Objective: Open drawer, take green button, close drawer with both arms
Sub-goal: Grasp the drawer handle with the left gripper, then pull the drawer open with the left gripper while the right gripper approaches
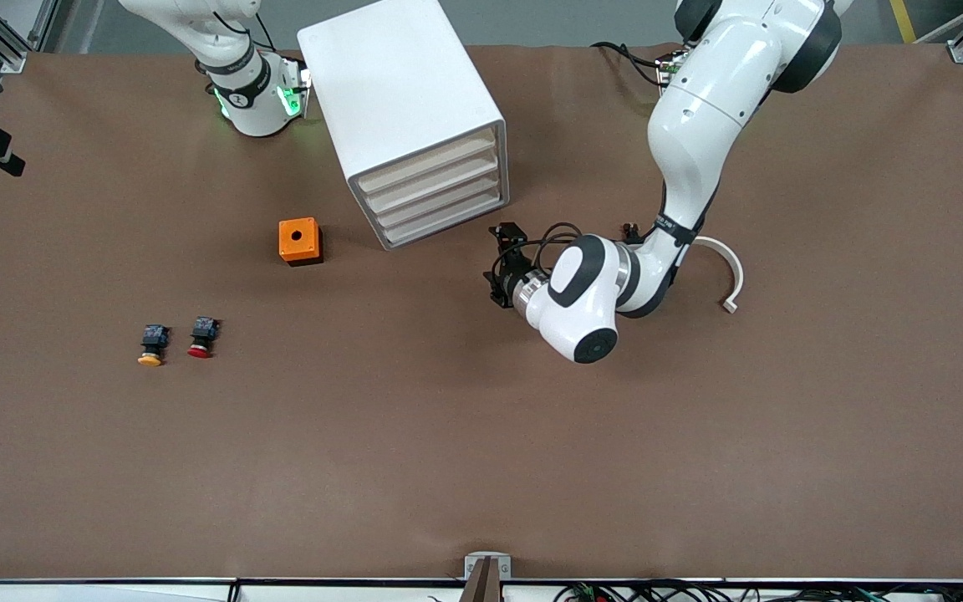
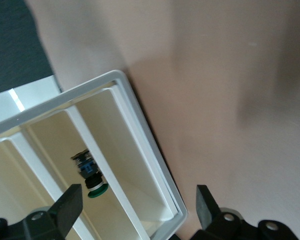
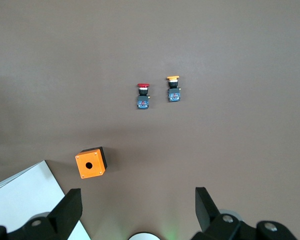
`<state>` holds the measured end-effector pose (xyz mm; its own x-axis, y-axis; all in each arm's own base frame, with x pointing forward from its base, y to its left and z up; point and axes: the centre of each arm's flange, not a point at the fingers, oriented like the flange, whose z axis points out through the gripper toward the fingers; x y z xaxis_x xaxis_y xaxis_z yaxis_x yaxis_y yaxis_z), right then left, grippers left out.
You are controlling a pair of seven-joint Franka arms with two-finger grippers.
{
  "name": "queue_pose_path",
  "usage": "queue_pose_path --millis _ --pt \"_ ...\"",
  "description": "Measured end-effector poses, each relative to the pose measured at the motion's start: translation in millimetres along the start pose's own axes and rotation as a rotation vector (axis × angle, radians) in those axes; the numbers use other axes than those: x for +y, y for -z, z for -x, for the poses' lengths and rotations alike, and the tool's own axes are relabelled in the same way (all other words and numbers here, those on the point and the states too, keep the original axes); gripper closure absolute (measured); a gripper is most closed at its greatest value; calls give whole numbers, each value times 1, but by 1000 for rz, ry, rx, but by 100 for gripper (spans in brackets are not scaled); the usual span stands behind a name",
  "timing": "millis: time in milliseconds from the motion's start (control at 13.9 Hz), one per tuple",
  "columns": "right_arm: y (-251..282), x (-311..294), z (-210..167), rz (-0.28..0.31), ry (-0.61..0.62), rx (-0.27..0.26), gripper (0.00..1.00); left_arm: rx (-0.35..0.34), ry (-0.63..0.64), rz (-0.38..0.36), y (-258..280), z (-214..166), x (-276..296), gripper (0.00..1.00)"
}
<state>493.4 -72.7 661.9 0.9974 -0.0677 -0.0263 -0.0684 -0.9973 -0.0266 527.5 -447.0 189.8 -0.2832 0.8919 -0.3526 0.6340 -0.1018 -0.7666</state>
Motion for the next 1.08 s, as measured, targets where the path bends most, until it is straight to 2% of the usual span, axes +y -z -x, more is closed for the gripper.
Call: queue_pose_path --millis 144,288,432,577,721,937,1009,1081 --pt "-13 1 -10 2 -1 -22 0 8 92 -45 -12 -7 6 0" --pt "-31 2 -28 13 -3 -49 0 23 176 -125 -28 -16 9 0" --pt "-53 4 -48 21 -5 -80 0 40 214 -232 -46 -25 9 0" --pt "-64 8 -61 40 -9 -97 0 45 230 -302 -58 -32 10 0" --pt "-75 12 -69 76 -9 -122 0 37 240 -340 -66 -35 12 0" --pt "-110 15 -87 90 -9 -178 0 45 244 -363 -76 -36 12 0" --pt "-116 16 -90 96 -10 -185 0 44 243 -369 -79 -34 11 7" --pt "-118 17 -93 103 -11 -188 0 40 243 -374 -81 -32 10 7"
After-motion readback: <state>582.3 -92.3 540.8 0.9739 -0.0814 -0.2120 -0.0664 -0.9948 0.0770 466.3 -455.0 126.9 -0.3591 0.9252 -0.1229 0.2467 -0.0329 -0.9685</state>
